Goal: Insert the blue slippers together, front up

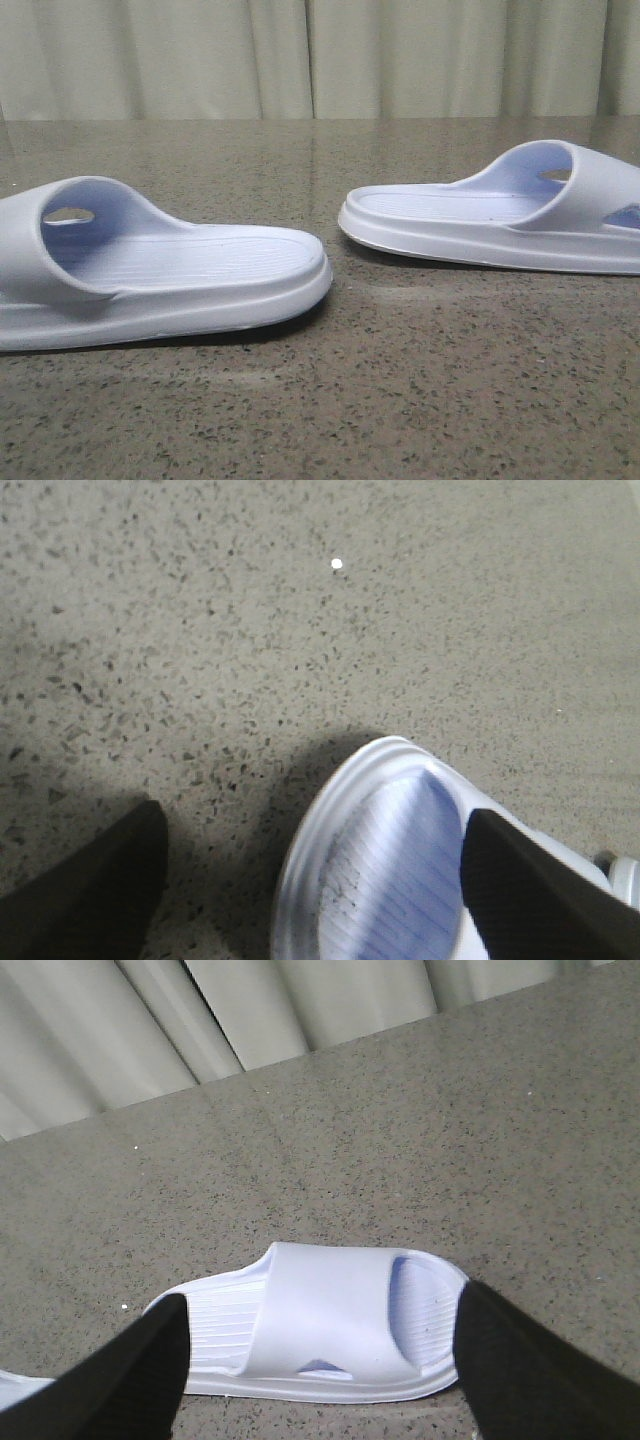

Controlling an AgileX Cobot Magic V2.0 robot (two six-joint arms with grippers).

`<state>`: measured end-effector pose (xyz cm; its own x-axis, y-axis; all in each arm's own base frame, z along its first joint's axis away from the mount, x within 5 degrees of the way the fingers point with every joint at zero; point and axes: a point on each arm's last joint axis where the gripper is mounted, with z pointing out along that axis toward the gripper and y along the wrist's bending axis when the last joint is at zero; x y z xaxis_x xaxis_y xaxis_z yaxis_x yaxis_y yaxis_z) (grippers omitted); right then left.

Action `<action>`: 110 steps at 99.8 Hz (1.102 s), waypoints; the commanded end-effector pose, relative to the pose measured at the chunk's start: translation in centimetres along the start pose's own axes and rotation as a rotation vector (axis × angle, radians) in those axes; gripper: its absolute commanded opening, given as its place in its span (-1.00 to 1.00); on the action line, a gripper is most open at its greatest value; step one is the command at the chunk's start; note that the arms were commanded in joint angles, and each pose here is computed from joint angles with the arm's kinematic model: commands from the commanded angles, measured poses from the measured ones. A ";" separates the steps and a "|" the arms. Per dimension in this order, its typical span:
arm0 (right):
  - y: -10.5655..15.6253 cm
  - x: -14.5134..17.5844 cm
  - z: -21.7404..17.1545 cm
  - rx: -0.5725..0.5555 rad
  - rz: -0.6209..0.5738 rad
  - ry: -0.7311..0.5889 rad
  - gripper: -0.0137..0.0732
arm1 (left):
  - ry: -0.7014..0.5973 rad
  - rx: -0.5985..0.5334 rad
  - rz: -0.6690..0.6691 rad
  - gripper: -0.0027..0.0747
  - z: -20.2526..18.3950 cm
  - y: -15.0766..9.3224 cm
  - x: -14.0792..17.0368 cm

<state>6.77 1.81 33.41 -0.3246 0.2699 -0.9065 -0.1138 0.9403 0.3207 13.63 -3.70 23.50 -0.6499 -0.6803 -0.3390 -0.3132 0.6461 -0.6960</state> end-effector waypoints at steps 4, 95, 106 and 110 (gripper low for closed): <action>0.4 -1.6 -0.2 -0.016 0.005 -0.096 0.41 | -0.037 0.041 -0.058 0.46 0.1 -0.9 -0.9; 0.4 -2.1 -0.3 -0.018 0.005 -0.149 0.41 | 0.013 0.084 -0.132 0.21 0.1 -1.3 -0.5; 0.4 -2.1 -0.3 -0.018 0.005 -0.149 0.41 | 0.013 0.086 -0.136 0.21 0.1 -1.3 -0.5; 0.4 -2.1 -0.3 -0.018 0.005 -0.149 0.41 | 0.015 0.087 -0.136 0.21 0.1 -1.3 -0.4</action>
<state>6.90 1.71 33.84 -0.2765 0.2805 -0.9192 -0.1163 0.9397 0.3217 13.90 -4.28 23.52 -0.6447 -0.7292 -0.2294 -0.3522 0.5497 -0.7575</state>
